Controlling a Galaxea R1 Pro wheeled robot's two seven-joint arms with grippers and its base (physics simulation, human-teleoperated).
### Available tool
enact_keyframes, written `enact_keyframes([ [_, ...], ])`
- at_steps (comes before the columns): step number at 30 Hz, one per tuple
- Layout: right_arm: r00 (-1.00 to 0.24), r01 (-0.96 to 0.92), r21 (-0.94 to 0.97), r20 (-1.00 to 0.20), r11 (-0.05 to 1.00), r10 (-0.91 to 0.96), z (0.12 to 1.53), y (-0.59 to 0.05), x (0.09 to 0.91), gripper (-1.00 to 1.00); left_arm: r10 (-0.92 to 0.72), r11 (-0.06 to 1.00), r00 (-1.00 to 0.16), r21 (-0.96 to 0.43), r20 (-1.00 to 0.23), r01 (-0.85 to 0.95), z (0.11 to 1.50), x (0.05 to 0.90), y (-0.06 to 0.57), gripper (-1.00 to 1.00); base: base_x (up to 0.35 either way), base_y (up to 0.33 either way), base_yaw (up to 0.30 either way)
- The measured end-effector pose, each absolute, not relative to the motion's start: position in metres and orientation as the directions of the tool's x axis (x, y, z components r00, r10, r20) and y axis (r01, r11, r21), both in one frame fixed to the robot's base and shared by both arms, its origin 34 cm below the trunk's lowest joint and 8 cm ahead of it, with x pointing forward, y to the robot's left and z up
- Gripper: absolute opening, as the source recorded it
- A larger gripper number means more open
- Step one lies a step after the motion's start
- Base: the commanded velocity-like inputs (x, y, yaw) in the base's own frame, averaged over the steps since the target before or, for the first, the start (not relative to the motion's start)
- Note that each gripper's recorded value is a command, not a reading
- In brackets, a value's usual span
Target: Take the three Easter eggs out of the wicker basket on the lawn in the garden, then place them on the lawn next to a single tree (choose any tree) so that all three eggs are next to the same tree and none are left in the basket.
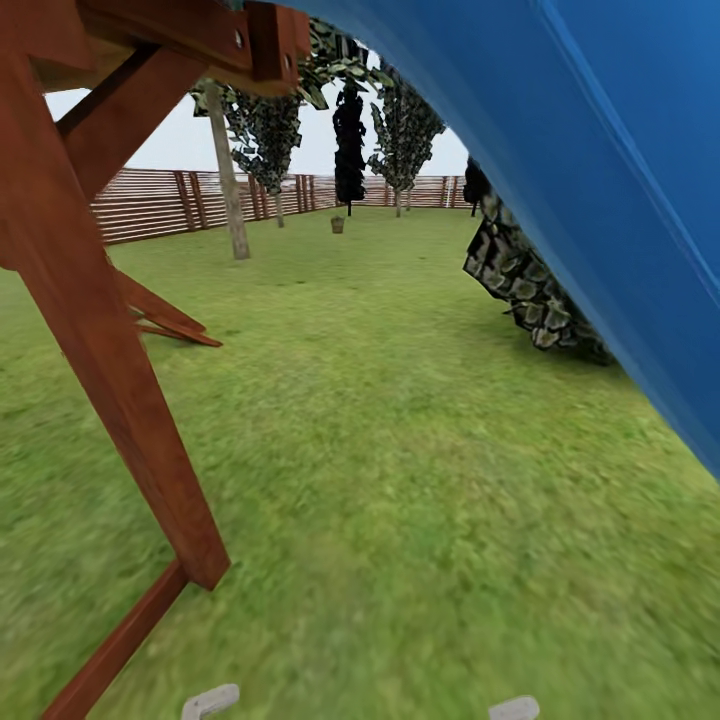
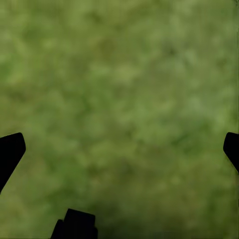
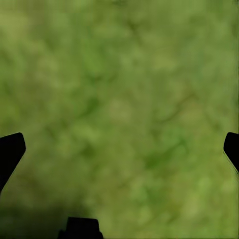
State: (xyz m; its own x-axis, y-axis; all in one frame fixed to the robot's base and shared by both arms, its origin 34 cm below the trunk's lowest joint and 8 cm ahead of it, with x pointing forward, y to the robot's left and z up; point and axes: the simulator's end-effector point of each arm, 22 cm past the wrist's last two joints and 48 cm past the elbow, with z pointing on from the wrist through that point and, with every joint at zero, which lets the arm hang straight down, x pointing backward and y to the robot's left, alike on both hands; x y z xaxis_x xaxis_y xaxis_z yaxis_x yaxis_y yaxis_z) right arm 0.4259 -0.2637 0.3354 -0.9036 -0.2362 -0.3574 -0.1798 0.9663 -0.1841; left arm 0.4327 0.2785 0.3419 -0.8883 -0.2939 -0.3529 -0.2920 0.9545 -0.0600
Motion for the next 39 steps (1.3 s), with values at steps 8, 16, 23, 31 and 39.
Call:
enact_keyframes([
  [8, -0.904, -0.179, -0.185, -0.357, 0.966, -0.236, 0.319, -0.264, 0.423, 1.0, -0.294, 0.955, -0.888, -0.06, -0.353, -0.292, 0.325, 0.43, 0.279, 1.0, 0.329, 0.0, 0.0],
  [16, -0.904, -0.179, -0.185, -0.356, 0.966, -0.236, 0.302, -0.264, 0.419, 1.0, -0.294, 0.955, -0.888, -0.06, -0.353, -0.292, 0.309, 0.427, 0.279, 1.0, 0.329, 0.0, 0.0],
  [23, -0.903, -0.179, -0.185, -0.358, 0.966, -0.236, 0.287, -0.264, 0.417, 1.0, -0.294, 0.955, -0.888, -0.06, -0.354, -0.292, 0.294, 0.424, 0.279, 1.0, 0.329, 0.0, 0.0],
  [31, -0.903, -0.179, -0.185, -0.358, 0.966, -0.236, 0.27, -0.264, 0.414, 1.0, -0.294, 0.955, -0.888, -0.06, -0.354, -0.292, 0.277, 0.421, 0.279, 1.0, 0.329, 0.0, 0.0],
  [39, -0.903, -0.179, -0.185, -0.358, 0.966, -0.236, 0.253, -0.264, 0.41, 1.0, -0.295, 0.954, -0.888, -0.061, -0.354, -0.293, 0.26, 0.417, 0.279, 1.0, 0.329, 0.0, 0.0],
])
